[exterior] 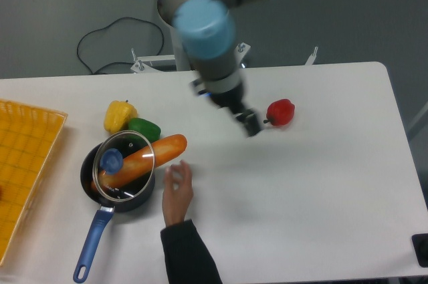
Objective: Close the pot lid
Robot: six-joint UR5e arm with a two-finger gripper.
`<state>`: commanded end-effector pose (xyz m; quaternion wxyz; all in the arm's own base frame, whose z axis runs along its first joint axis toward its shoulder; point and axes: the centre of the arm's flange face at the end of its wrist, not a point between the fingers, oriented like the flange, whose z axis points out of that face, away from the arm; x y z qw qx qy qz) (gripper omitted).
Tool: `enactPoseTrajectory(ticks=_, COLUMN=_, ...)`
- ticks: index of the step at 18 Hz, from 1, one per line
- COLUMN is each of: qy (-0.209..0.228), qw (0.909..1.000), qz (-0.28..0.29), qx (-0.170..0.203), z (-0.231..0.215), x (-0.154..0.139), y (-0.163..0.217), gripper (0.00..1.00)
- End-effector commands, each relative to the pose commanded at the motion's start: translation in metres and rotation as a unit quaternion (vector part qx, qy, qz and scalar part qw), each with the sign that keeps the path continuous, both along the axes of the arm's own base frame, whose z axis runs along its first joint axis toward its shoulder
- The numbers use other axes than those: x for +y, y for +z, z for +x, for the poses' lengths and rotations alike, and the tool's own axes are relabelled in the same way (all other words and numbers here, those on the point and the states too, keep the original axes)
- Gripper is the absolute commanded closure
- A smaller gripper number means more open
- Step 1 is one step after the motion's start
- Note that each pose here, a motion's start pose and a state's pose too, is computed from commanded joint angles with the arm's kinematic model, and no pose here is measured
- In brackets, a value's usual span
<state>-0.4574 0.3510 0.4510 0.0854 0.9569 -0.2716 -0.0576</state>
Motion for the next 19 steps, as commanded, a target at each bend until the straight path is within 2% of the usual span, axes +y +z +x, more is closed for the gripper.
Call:
enactPoseTrajectory(ticks=2, qy=0.0, qw=1.0, qz=-0.006, qx=-0.005, z=-0.03, x=-0.042, y=0.0, gripper=0.0)
enactPoseTrajectory(ticks=6, qy=0.042, qw=0.9989, qz=-0.012, qx=-0.014, z=-0.072, x=-0.121, y=-0.003, gripper=0.0)
enactPoseTrajectory(ticks=10, qy=0.011, qw=0.999, qz=-0.024, qx=-0.036, z=-0.099, x=-0.2, y=-0.007, gripper=0.0)
enactPoseTrajectory(ticks=15, qy=0.018, qw=0.9983, qz=-0.028, qx=-0.048, z=-0.112, x=-0.261, y=-0.009, gripper=0.0)
enactPoseTrajectory(ticks=19, qy=-0.008, qw=0.9975, qz=-0.03, qx=-0.063, z=-0.118, x=-0.311, y=-0.011, gripper=0.0)
